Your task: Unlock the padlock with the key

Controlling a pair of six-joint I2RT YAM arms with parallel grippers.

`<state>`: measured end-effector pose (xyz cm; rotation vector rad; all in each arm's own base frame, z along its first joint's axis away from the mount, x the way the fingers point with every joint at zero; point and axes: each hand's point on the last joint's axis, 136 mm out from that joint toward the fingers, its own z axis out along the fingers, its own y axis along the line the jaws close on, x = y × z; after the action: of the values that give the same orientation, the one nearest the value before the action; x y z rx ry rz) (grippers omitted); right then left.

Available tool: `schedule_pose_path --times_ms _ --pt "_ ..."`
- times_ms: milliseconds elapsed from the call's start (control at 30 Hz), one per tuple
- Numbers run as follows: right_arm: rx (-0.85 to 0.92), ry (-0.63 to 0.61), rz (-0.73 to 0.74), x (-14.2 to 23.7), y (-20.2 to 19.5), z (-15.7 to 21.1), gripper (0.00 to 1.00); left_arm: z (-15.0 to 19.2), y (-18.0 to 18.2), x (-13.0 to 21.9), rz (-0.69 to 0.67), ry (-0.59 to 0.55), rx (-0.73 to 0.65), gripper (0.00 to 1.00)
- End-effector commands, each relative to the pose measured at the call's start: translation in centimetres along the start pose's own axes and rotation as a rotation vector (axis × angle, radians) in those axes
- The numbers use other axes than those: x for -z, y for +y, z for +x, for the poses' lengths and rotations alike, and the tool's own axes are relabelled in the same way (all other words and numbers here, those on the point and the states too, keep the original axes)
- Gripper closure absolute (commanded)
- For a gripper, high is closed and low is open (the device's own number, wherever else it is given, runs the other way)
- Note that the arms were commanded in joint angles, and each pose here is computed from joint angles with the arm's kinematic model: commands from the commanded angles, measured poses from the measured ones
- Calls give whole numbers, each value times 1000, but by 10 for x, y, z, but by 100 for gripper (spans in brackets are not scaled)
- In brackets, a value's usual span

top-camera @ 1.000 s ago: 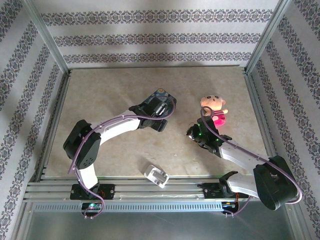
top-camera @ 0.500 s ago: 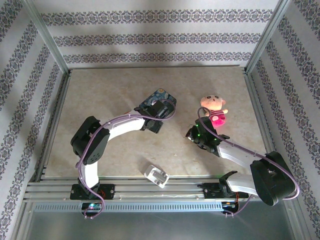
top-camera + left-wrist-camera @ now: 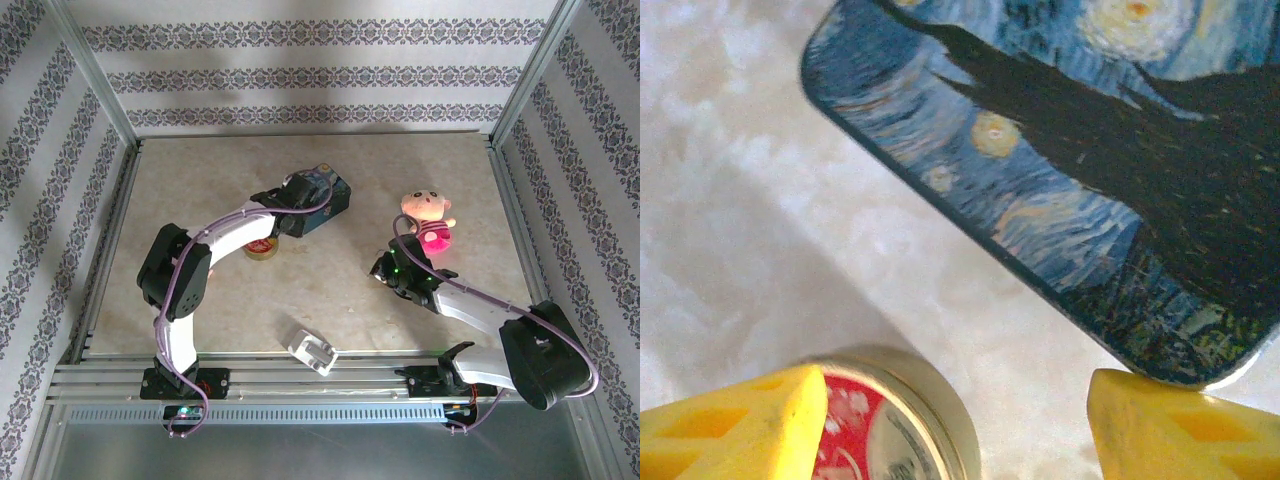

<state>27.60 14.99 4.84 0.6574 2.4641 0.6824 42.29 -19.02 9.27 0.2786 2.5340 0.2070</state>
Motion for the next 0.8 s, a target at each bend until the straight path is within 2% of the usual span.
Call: schedule_pose_path --times_ms 0,133,267,367,567,767 --pt "33 -39 -33 1 17 -11 100 -27 15 -6 9 -53 100 32" --pt "43 -37 -34 1 19 -10 100 -37 30 5 58 -75 239 30" --pt "46 -32 -30 -1 18 -9 100 -58 32 27 163 -178 413 12" --pt "52 -29 -31 -2 19 -8 100 -71 21 24 274 -159 486 0" --pt "61 -27 -32 -2 20 -7 100 -77 17 -11 347 -85 602 1" --pt "128 18 -54 -6 29 -2 100 -89 16 -37 418 -60 628 0"
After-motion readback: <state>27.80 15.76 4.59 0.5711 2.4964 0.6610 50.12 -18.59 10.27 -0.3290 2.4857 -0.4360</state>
